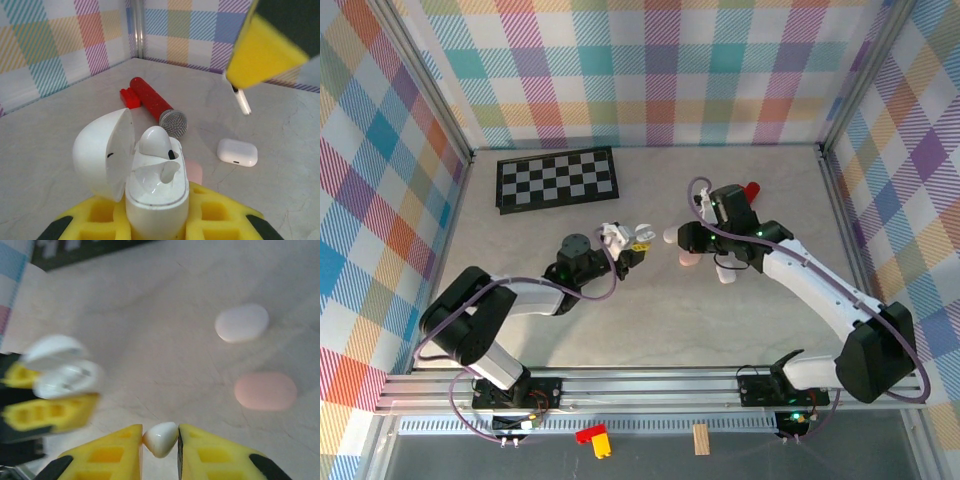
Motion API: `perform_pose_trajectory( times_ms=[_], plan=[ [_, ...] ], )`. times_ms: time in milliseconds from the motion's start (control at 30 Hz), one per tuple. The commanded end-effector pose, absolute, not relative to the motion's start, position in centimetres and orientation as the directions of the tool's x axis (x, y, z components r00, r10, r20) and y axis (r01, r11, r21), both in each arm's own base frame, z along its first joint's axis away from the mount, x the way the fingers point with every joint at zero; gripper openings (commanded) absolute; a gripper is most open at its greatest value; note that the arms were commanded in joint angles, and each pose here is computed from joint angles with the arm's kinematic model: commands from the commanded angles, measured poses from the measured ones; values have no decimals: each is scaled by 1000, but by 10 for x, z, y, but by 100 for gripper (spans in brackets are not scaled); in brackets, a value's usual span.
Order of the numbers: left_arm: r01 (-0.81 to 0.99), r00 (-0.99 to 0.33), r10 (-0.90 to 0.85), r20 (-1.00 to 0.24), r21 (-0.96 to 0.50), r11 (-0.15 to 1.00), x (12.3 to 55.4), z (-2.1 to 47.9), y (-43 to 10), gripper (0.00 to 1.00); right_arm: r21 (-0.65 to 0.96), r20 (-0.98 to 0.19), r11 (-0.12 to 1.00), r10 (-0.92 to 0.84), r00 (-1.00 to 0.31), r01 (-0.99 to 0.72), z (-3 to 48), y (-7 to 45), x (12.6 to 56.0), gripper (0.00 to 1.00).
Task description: Insert wireless bluetooth earbuds into charging case
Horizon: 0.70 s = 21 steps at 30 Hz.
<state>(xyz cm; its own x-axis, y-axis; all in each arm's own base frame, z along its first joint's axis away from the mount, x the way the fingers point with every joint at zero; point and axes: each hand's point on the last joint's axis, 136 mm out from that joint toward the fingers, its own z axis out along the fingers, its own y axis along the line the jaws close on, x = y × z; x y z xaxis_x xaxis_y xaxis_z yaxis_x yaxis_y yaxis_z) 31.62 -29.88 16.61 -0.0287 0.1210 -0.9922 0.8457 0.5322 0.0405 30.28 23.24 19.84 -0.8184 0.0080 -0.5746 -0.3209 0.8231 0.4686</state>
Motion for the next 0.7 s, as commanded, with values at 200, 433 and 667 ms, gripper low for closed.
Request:
perform_pose_trajectory(
  times_ms=[200, 433, 667],
  plan=[
    [860, 63, 102, -993, 106, 499, 323, 179, -335, 2, 556, -651, 713, 54, -757, -427, 236, 258, 314, 23],
    [868, 61, 100, -993, 102, 485, 322, 179, -344, 2, 572, -634, 696, 40, -772, -434, 229, 267, 318, 23],
    [878, 55, 86, -995, 89, 470, 321, 183, -348, 2, 559, -629, 710, 26, -777, -428, 221, 267, 322, 23]
  ],
)
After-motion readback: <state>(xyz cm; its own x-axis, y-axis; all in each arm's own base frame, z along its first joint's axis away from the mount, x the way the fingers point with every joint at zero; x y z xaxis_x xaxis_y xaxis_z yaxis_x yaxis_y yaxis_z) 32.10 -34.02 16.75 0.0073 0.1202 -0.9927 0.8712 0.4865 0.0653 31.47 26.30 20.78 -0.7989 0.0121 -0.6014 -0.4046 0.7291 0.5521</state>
